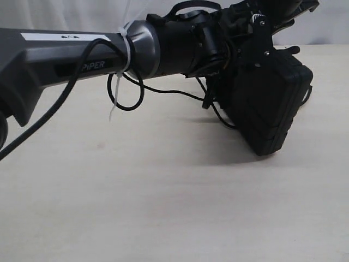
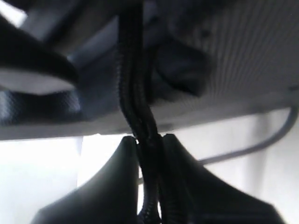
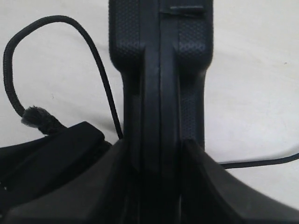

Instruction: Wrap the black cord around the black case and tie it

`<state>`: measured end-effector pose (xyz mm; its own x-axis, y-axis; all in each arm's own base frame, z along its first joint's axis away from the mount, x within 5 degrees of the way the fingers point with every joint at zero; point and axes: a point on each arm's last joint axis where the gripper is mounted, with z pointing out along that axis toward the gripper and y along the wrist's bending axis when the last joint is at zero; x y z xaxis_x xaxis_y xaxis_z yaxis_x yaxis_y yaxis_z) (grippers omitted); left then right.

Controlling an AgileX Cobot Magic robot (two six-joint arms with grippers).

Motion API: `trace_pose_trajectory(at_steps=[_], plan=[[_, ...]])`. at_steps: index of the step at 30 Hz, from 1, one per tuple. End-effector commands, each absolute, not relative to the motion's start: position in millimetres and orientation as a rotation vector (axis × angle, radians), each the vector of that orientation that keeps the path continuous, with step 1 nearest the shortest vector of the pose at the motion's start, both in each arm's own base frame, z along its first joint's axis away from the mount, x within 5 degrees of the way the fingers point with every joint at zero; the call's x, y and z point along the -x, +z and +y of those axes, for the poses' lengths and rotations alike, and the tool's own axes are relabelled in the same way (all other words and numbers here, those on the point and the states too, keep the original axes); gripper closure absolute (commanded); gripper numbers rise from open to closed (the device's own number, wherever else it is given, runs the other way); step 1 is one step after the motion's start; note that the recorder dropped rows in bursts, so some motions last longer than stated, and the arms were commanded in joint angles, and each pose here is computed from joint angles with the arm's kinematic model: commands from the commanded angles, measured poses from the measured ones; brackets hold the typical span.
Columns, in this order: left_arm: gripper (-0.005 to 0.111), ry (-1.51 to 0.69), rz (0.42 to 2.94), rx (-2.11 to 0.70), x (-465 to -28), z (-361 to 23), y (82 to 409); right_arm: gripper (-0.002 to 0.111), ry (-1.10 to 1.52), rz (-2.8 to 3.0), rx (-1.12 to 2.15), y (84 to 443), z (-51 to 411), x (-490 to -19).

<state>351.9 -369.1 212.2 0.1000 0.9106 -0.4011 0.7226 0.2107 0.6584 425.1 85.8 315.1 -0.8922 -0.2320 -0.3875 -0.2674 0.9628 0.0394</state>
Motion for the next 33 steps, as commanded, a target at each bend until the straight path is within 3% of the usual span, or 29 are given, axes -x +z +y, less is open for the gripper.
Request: trace_pose_trajectory(at_steps=[1,19,22,27,29,33], plan=[[0.107,0.181,1.608,-1.472,-351,-379,221,0.073,0.128,2.715,0.369,319,85,-423],[0.105,0.107,1.656,-1.386,-347,-375,241,0.073,0.128,2.716,0.369,318,85,-423],[0.087,0.116,1.663,-1.385,-347,-373,243,0.073,0.128,2.716,0.369,318,85,-423],[0.045,0.141,1.676,-1.376,-344,-367,256,0.073,0.128,2.716,0.369,318,85,-423],[0.040,0.162,1.701,-1.375,-343,-363,260,0.073,0.126,2.716,0.370,318,85,-423],[0.041,0.218,1.764,-1.382,-341,-355,265,0.073,0.126,2.716,0.370,318,85,-423]])
